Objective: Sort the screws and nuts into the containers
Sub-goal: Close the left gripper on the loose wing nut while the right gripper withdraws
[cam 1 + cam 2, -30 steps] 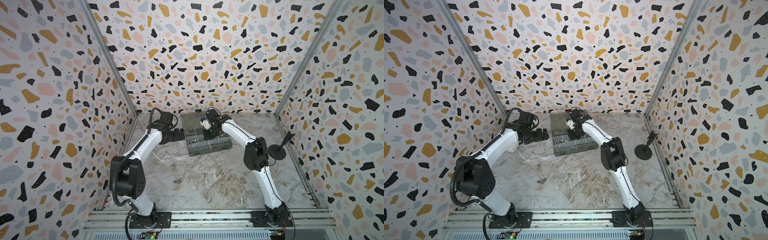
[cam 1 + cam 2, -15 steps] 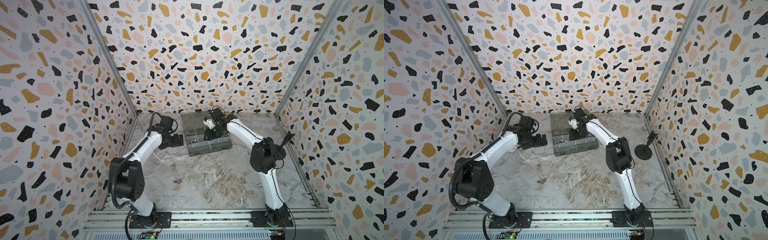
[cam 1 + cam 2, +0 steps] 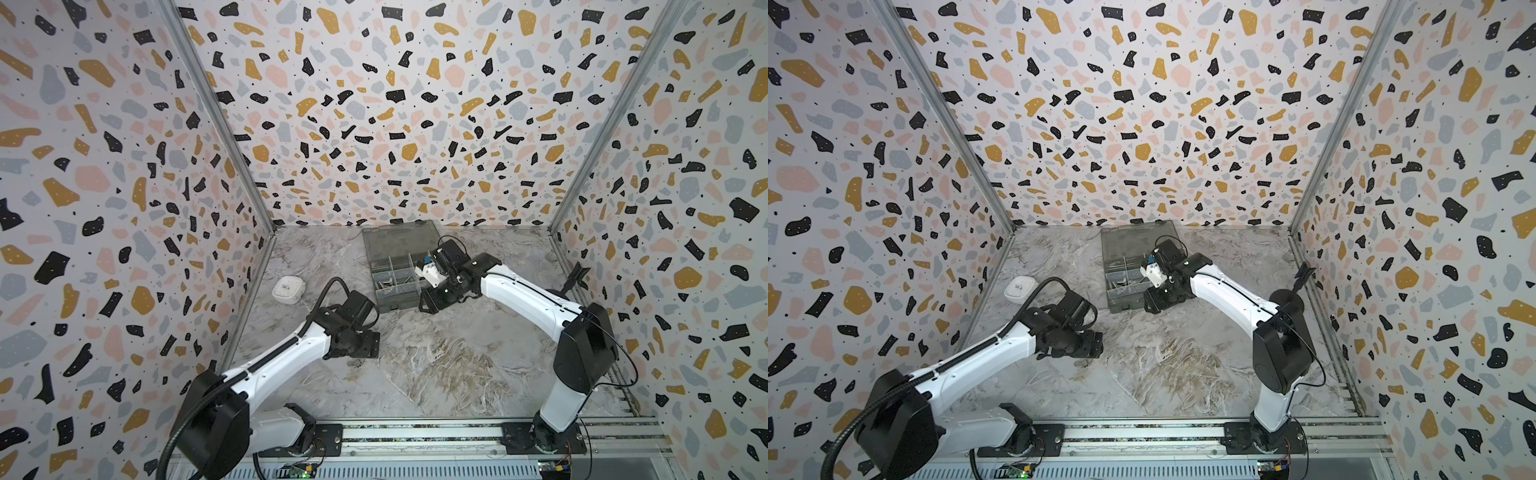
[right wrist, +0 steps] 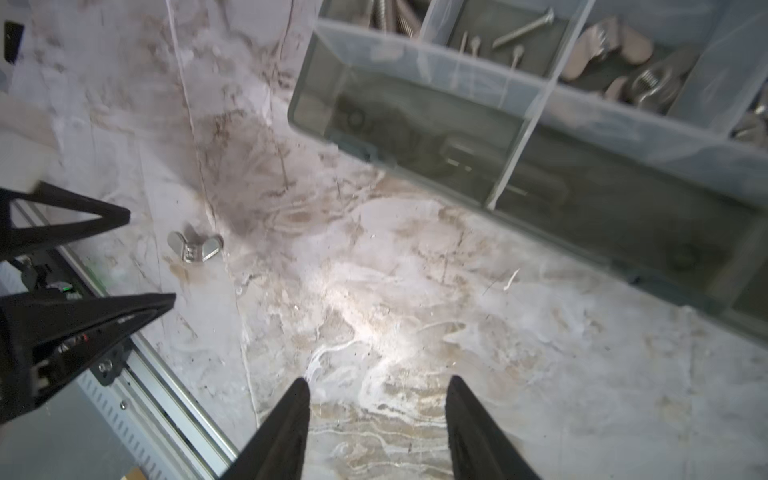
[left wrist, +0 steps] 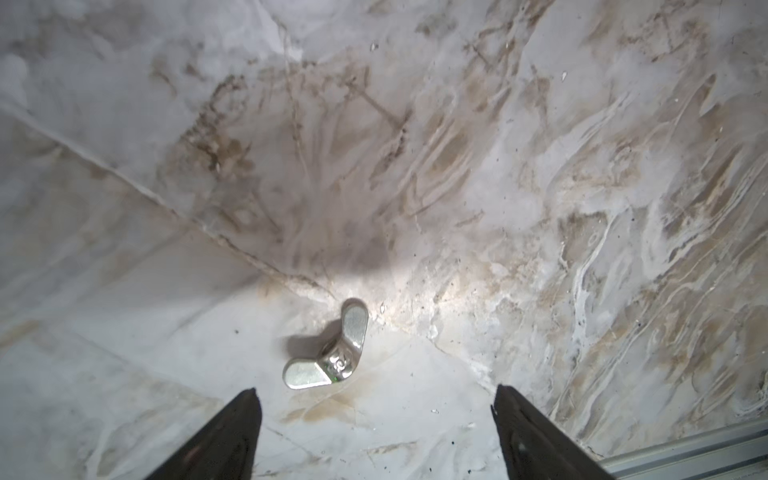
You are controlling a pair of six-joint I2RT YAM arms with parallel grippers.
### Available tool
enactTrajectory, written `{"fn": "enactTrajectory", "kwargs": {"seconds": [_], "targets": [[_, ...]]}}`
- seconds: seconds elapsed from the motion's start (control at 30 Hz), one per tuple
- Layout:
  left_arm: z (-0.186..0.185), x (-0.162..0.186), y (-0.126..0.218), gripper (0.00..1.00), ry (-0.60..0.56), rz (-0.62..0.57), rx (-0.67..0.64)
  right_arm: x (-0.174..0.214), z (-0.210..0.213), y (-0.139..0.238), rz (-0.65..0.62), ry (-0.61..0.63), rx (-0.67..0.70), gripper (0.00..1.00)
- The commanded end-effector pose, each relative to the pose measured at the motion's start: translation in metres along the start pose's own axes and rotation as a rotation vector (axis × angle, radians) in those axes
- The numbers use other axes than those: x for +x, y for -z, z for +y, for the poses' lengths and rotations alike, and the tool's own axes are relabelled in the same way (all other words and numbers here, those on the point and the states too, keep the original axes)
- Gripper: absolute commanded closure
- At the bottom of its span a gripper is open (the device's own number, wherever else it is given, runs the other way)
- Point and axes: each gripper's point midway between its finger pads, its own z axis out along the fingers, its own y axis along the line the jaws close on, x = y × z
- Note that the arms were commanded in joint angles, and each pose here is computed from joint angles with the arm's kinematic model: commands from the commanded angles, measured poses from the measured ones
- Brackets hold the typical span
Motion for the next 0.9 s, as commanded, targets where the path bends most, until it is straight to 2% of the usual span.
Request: {"fn": "enactTrajectory", "kwargs": {"seconds": [0.0, 0.13, 0.37, 0.87], "targets": [[0.006, 0.004, -0.004, 0.12, 0.044, -0.049, -0.004, 0.006, 0.003, 0.023, -0.060, 0.017, 0.019, 0.45], [0.013, 0.012, -0.014, 0.13, 0.020, -0.039, -0.023, 0.023, -0.001, 0.033, -0.066, 0.005, 0.048, 0.45], [0.007, 0.002, -0.024, 0.15, 0.009, -0.038, -0.029, 0.036, 0.001, 0.050, -0.103, -0.030, 0.059, 0.45], [-0.001, 0.014, -0.048, 0.28, -0.040, 0.025, -0.029, 0.053, -0.004, 0.062, -0.113, -0.063, 0.089, 0.45]]}}
